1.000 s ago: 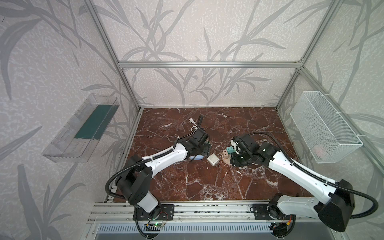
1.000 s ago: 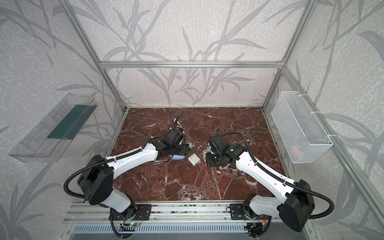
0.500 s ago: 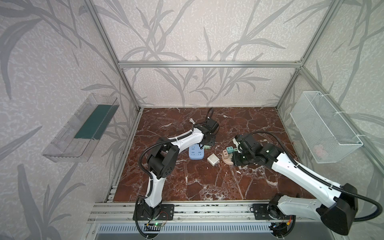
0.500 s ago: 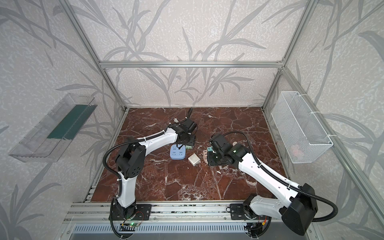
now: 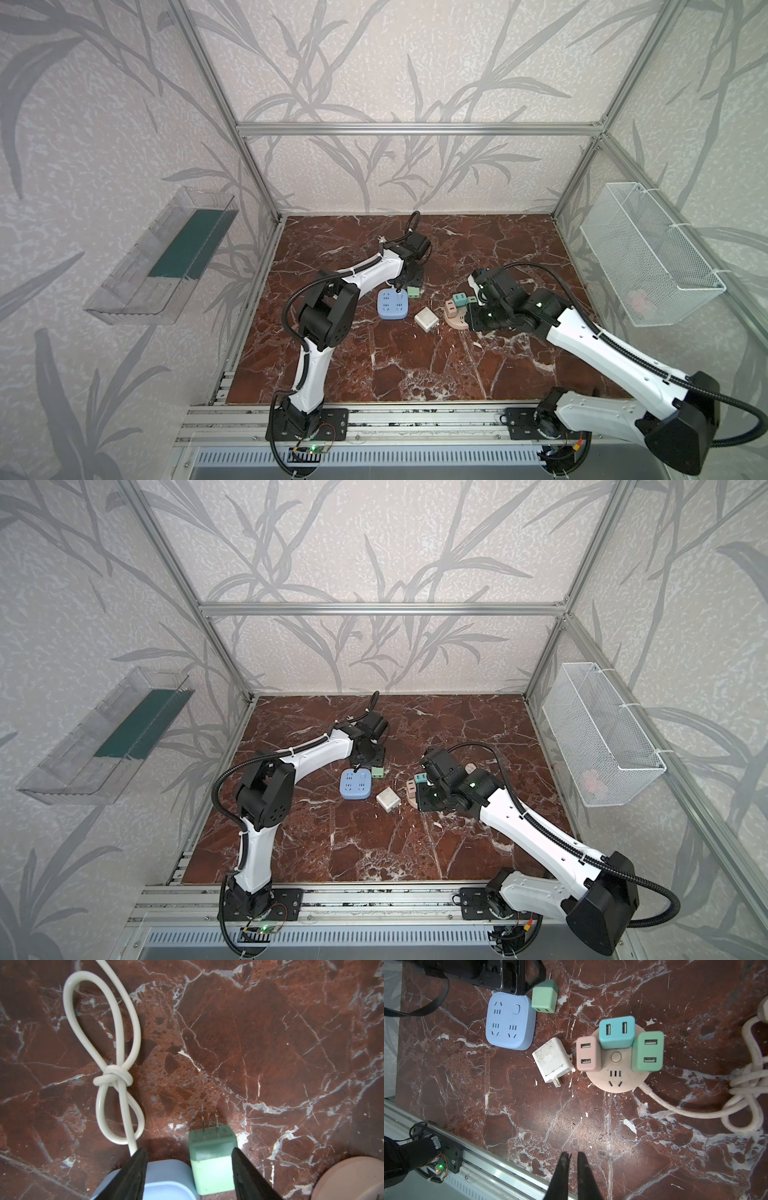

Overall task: Insert the plug
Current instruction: 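Close the left gripper on the green plug and lift it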

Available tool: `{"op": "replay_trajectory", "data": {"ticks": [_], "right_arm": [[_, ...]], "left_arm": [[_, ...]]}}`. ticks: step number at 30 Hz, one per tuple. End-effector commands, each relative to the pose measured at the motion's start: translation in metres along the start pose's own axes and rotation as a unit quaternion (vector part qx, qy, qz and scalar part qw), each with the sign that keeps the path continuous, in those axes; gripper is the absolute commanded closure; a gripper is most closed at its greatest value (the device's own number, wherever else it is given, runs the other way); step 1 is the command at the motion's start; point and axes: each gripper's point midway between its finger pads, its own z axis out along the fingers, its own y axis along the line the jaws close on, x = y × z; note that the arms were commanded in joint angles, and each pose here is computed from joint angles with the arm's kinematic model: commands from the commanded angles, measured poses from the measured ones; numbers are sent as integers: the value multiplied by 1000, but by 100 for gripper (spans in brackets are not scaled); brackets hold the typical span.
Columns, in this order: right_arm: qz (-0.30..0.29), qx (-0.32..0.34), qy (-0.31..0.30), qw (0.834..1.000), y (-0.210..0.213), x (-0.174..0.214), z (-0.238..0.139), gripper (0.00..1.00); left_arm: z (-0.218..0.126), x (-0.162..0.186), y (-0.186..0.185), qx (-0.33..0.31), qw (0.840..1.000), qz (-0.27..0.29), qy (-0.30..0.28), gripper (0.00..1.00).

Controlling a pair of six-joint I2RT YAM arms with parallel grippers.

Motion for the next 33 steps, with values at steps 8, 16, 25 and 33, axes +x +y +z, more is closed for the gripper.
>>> {"op": "replay_trajectory", "data": {"ticks": [8,16,25,33], "right_arm": [[-5,9,4,1000,-5,5,3,88],[-7,10,6,1000,-5,6,7,88],[-8,11,8,1000,-6,7,11,88],[-9,12,6,1000,-8,8,13,88]], "left_arm": [[9,11,-18,39,999,-2,28,41],[15,15,-20,44,998,-1,37,45],[24,22,-20,35,998,0,49,47],[34,28,-20,29,998,3,60,51]]}}
